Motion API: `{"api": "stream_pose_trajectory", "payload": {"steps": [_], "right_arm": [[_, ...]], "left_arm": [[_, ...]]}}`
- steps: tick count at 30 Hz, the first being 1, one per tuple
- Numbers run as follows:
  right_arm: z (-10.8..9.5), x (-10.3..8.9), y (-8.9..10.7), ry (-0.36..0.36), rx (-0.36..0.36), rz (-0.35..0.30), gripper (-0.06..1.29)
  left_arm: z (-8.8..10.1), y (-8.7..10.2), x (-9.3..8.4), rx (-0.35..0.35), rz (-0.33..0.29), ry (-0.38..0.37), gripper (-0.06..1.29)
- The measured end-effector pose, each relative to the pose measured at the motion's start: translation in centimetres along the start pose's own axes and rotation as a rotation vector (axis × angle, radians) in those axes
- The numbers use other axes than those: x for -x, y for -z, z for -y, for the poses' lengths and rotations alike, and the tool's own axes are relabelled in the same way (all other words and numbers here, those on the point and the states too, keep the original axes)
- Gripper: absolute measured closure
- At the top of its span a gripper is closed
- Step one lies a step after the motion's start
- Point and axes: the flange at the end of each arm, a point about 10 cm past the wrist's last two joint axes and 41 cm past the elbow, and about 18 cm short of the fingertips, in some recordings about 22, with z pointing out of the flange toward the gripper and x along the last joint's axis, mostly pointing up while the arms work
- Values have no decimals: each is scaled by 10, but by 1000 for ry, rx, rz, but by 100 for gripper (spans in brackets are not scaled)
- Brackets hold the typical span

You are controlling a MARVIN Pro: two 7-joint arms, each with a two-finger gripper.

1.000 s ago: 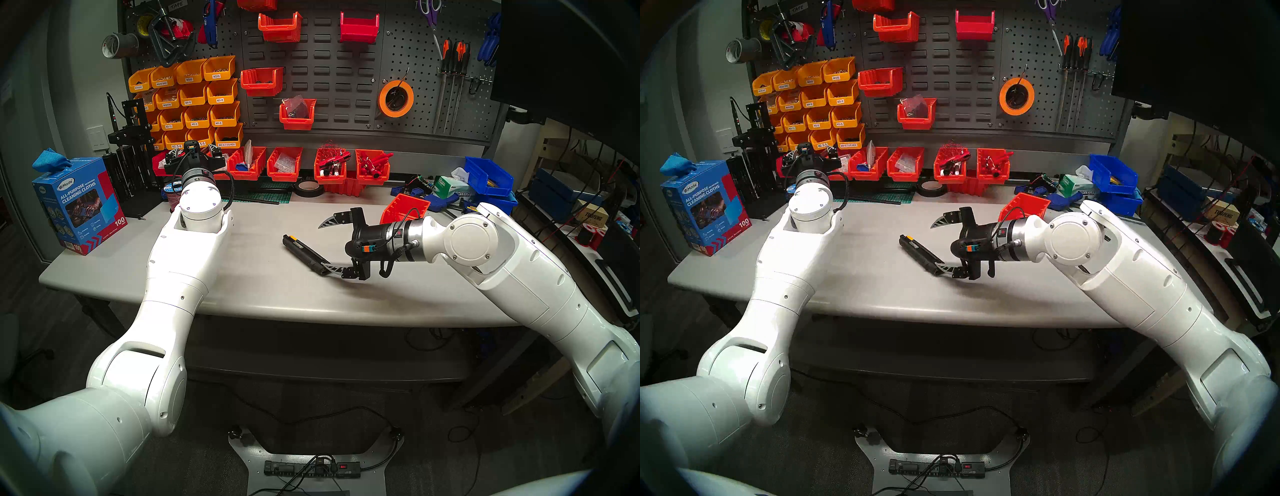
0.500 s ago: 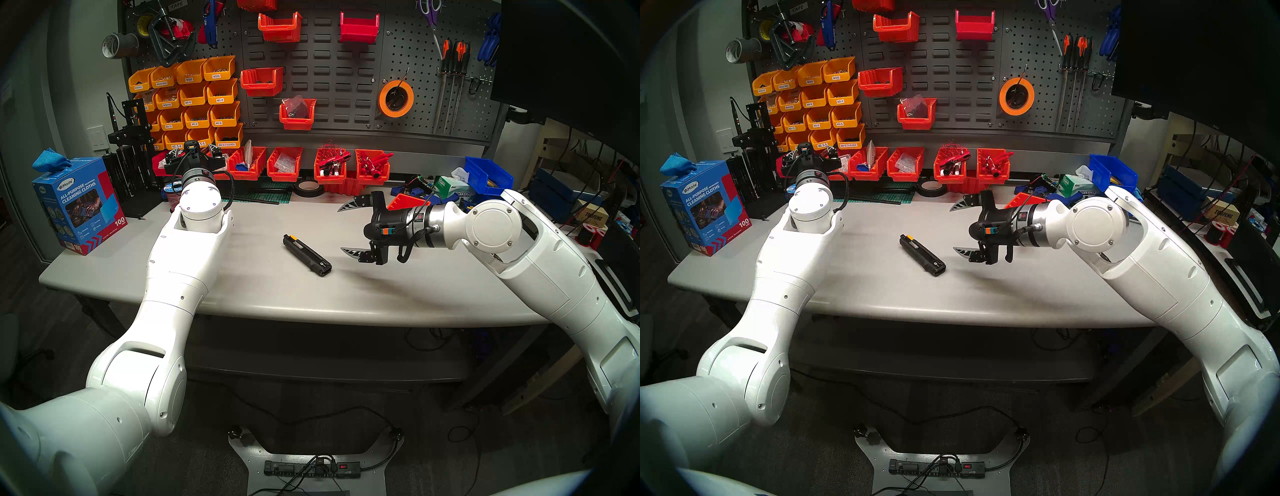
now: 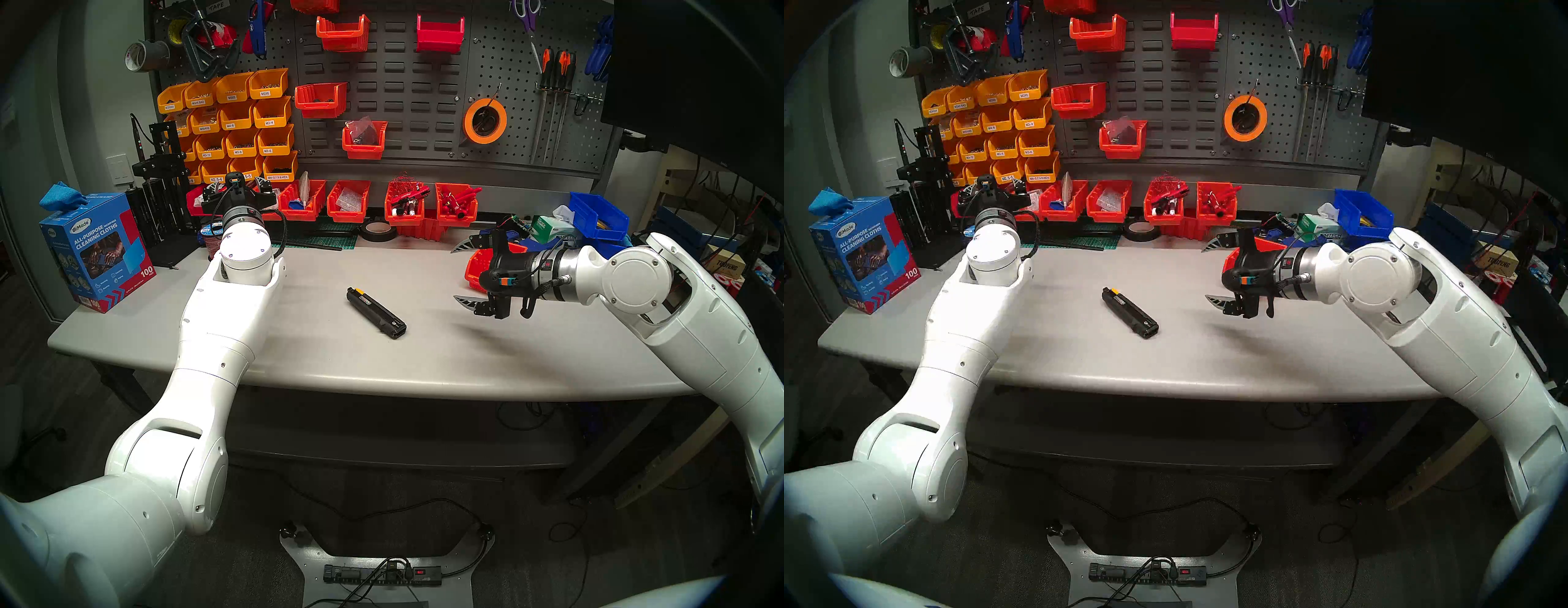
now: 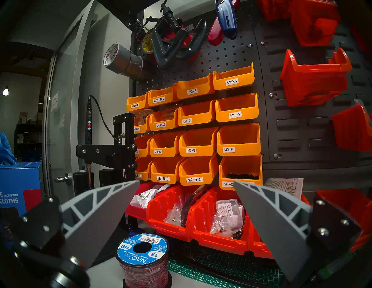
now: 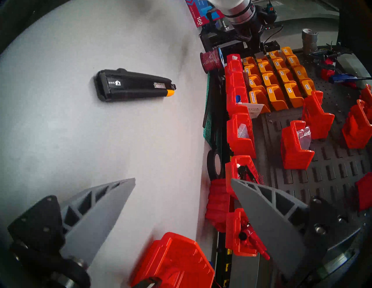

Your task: Take out tools from the storage box

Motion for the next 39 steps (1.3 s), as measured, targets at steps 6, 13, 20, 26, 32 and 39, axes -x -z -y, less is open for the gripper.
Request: {"api": "stream_pose_trajectory", "payload": {"steps": [6,13,20,26,32,39], "right_arm": [[5,8,13,18,-8,38,2],[13,15,26,65,-9,80,2],[22,23,30,125,31,127,2],[27,37,28,161,66,182,2],[32,49,21,165,82,216,2],[34,58,12,159,93,235,2]], "left_arm": [[0,0,0,0,0,0,-3],[0,0,0,0,0,0,-3],[0,0,0,0,1,0,-3],[0,0,0,0,1,0,-3],[0,0,0,0,1,0,-3],[0,0,0,0,0,0,-3]]}}
